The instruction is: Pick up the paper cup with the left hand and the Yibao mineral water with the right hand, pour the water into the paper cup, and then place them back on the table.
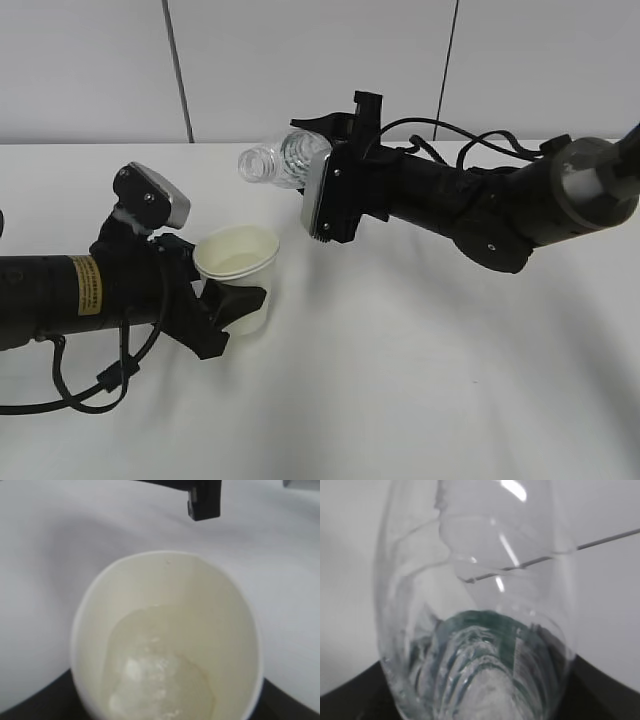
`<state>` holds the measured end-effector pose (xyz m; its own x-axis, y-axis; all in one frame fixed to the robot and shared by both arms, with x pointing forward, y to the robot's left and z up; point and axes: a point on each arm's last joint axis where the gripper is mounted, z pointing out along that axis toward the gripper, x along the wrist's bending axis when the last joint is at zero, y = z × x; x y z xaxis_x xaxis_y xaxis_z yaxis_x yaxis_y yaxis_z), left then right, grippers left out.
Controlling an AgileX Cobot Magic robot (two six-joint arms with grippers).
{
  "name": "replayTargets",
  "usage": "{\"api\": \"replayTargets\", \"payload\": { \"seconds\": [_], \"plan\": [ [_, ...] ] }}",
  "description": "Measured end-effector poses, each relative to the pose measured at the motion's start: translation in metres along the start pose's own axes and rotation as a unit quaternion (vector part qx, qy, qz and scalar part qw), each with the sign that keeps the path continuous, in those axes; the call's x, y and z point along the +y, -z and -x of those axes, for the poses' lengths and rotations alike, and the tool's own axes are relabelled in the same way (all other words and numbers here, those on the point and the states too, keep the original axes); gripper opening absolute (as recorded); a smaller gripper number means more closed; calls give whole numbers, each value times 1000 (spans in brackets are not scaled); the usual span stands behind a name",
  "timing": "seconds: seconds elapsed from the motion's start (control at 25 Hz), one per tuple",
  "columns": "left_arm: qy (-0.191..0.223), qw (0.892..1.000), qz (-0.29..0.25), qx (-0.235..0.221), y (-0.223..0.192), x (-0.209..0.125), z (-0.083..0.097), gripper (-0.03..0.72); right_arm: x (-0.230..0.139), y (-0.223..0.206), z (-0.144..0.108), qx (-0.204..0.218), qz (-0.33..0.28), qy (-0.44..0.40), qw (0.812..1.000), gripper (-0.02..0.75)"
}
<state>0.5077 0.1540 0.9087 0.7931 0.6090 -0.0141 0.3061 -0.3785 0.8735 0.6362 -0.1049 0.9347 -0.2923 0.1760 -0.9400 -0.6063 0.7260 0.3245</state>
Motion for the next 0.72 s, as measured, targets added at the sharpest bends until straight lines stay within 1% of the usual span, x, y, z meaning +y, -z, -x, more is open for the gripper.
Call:
{"api": "replayTargets", "payload": {
  "seconds": [0.12, 0.2, 0.24, 0.32, 0.44, 0.56, 0.72],
  "plan": [
    [13, 1000, 5, 12, 0, 1, -2, 412, 1, 0, 1, -8, 6, -72, 997, 478],
    [19, 1000, 8, 21, 0, 1, -4, 412, 1, 0, 2, -9, 5, -145, 989, 478],
    [23, 999, 11, 26, 0, 2, -5, 412, 0, 0, 2, -12, 3, -182, 983, 478],
    [26, 999, 16, 41, 0, 3, -8, 412, -1, 0, 3, -17, 0, -261, 965, 478],
    [31, 997, 25, 69, 1, 4, -13, 412, -4, 0, 5, -33, -9, -341, 939, 478],
    [44, 993, 35, 106, 3, 5, -19, 412, -7, 3, 2, -45, -24, -392, 919, 478],
    [66, 986, 42, 144, 5, 4, -30, 412, -14, 13, -12, -53, -60, -445, 892, 478]
  ]
}}
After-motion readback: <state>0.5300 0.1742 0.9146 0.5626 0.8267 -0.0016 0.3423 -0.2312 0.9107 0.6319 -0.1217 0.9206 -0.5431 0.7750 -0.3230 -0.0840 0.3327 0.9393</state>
